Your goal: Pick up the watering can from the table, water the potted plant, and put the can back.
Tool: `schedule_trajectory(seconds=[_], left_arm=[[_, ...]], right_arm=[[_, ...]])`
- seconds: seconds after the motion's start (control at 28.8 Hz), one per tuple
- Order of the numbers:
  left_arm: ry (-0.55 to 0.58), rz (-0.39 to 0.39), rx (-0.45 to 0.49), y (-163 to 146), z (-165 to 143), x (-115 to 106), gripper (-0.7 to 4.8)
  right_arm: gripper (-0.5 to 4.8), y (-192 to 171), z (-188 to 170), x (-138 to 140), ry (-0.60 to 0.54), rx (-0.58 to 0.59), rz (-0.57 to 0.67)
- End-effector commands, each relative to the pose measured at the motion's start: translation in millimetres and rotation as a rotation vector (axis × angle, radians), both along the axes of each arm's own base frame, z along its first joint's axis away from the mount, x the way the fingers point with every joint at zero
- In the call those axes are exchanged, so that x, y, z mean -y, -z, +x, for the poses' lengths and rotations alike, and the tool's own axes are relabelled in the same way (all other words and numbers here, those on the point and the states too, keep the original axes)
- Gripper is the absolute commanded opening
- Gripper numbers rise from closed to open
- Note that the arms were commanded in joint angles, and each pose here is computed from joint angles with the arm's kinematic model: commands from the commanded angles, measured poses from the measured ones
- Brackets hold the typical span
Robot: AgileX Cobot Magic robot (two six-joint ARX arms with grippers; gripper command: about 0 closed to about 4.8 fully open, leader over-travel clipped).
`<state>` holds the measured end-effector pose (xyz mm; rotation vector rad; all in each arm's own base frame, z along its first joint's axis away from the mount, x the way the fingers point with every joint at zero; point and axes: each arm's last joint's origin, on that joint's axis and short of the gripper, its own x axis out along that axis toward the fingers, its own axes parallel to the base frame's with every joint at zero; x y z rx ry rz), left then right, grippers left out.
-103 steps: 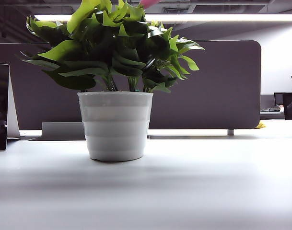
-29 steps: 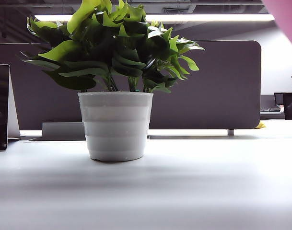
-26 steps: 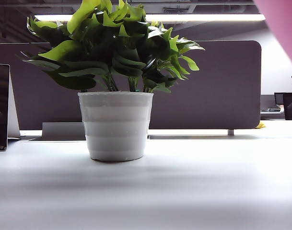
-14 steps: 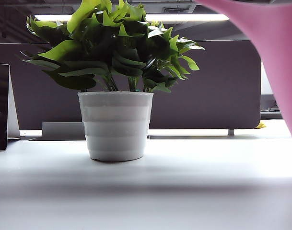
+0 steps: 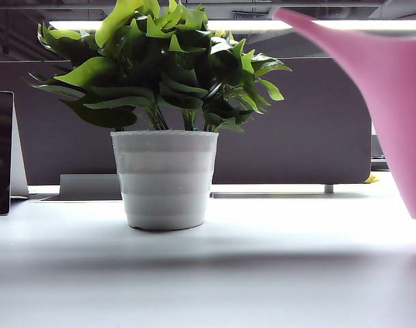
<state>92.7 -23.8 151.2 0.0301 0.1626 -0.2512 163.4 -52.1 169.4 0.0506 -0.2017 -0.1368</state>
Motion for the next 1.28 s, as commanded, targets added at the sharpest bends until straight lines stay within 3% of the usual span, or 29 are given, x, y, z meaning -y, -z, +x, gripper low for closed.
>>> schedule_trajectory(seconds=[0.03, 0.97, 1.08, 1.28], left_arm=[[0.003, 0.004, -0.009, 2, 0, 0, -0.05], [0.003, 0.004, -0.009, 2, 0, 0, -0.05], [0.003, 0.004, -0.009, 2, 0, 0, -0.05], [0.003, 0.004, -0.009, 2, 0, 0, -0.05]], right_arm=[[-0.01, -8, 8, 1, -0.046, 0.056, -0.014], [0.00, -4, 29, 8, -0.067, -0.003, -0.044], [0.59, -3, 29, 8, -0.071, -0.009, -0.043], [0.63, 0, 29, 7, -0.095, -0.032, -0.039]])
